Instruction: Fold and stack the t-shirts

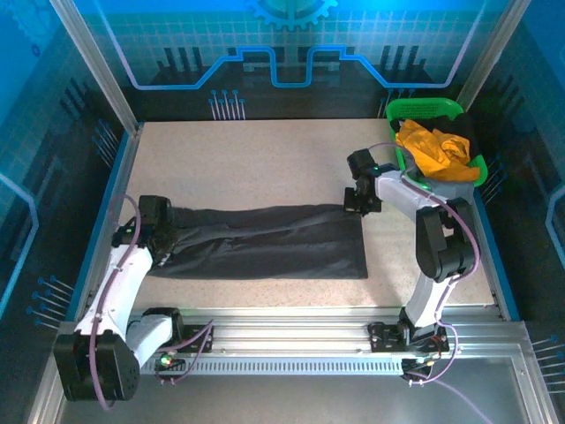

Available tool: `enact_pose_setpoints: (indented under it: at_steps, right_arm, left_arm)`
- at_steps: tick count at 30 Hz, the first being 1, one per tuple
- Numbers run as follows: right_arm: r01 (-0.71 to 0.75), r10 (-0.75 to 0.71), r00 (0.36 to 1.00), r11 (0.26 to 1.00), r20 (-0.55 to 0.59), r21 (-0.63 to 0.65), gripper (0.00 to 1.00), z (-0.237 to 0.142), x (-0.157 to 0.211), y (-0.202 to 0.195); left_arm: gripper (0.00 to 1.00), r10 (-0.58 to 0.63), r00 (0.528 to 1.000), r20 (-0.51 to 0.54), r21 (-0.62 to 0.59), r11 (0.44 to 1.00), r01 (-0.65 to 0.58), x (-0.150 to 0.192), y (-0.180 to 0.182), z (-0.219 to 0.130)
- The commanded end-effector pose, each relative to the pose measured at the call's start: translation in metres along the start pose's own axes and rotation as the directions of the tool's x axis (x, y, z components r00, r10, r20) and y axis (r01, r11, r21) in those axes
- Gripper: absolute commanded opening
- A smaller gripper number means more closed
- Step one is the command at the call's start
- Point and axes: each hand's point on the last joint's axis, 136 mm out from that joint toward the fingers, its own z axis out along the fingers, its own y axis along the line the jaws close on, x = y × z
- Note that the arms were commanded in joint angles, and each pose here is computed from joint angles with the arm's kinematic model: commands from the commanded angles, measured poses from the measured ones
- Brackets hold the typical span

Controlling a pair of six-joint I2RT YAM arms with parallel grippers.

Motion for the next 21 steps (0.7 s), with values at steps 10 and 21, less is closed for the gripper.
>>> enact_pose_setpoints:
  at_steps: [10,21]
  right_arm:
    - [0.022,-0.022,1.000,0.998,-0.004,0.054,0.00,-0.010,0.032,-0.010]
    - [0.000,0.001,1.000,0.996,-0.010,0.089,0.11,-0.017,0.051,-0.020]
  left_arm:
    - [0.00,0.035,0.999,-0.010,-0.105,0.994,-0.035,-0.002,0.011,0.012]
    - [0.00,0.043,0.999,-0.008,-0.149,0.988,-0.044,-0.002,0.018,0.016]
